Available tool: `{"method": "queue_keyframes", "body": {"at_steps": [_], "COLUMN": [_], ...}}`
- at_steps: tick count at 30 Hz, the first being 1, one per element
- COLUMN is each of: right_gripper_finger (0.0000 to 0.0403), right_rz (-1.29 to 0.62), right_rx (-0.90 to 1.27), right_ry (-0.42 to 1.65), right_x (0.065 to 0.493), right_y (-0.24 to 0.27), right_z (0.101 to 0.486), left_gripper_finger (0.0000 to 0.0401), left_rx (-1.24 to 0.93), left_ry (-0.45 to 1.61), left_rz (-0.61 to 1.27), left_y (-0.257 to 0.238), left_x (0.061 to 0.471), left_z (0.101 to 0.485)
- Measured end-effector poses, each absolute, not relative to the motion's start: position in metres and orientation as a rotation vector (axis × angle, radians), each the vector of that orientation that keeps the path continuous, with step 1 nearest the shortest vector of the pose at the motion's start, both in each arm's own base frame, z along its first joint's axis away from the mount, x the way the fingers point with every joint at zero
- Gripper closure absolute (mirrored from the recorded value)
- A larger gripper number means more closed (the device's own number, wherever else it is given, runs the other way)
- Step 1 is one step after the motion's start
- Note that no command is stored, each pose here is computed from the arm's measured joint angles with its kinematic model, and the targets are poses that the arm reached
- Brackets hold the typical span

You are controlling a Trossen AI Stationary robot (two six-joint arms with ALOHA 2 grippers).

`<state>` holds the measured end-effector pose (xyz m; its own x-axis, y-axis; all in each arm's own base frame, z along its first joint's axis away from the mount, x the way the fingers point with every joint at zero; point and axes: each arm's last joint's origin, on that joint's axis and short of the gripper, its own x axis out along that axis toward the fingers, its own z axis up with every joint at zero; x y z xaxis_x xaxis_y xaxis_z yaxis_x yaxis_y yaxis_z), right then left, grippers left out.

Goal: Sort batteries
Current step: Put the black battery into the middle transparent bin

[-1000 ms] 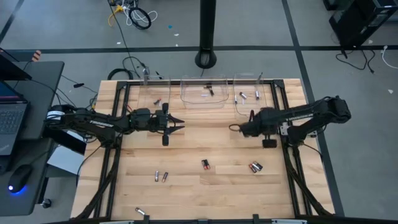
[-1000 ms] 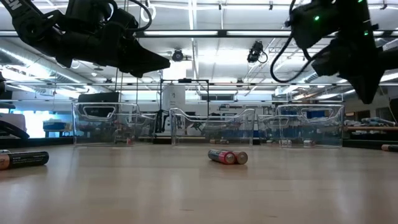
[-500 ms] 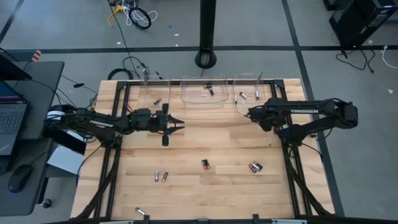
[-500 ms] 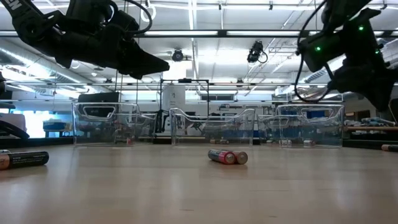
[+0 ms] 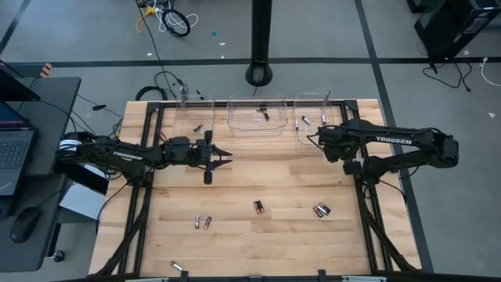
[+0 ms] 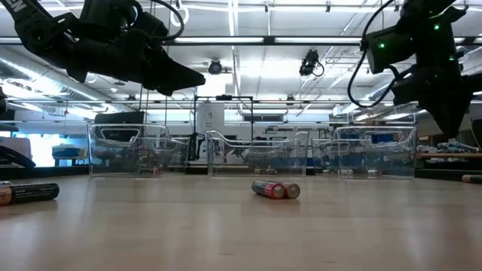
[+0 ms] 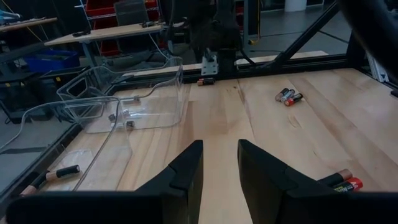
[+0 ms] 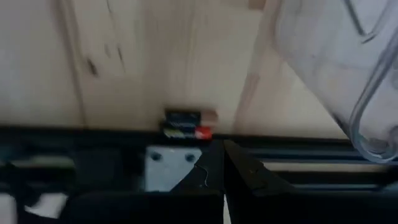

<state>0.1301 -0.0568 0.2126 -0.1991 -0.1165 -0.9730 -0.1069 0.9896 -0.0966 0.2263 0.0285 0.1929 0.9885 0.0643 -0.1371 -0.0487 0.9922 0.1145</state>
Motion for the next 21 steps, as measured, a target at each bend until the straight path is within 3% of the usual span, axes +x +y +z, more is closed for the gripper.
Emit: {"method": "queue_keyframes", "body": {"at_steps": [10, 21], "right_gripper_finger": [0.0396, 0.0396], "right_rz": [-0.166, -0.269], "right_rx": [-0.076, -0.049], "right_ry": [1.549, 1.535], "right_x": [0.150, 0.167], "right_y": [-0.064, -0.080], "right_z": [0.225, 0.212], "left_gripper_finger": [0.0296, 0.0296], "left_rx": [0.111, 0.110], "left_ry": [0.141, 0.148], "left_rz": [0.057, 0.056], "left_y": [0.028, 0.028], "left_x": [0.226, 0.226], "left_z": [0.193, 0.192]}}
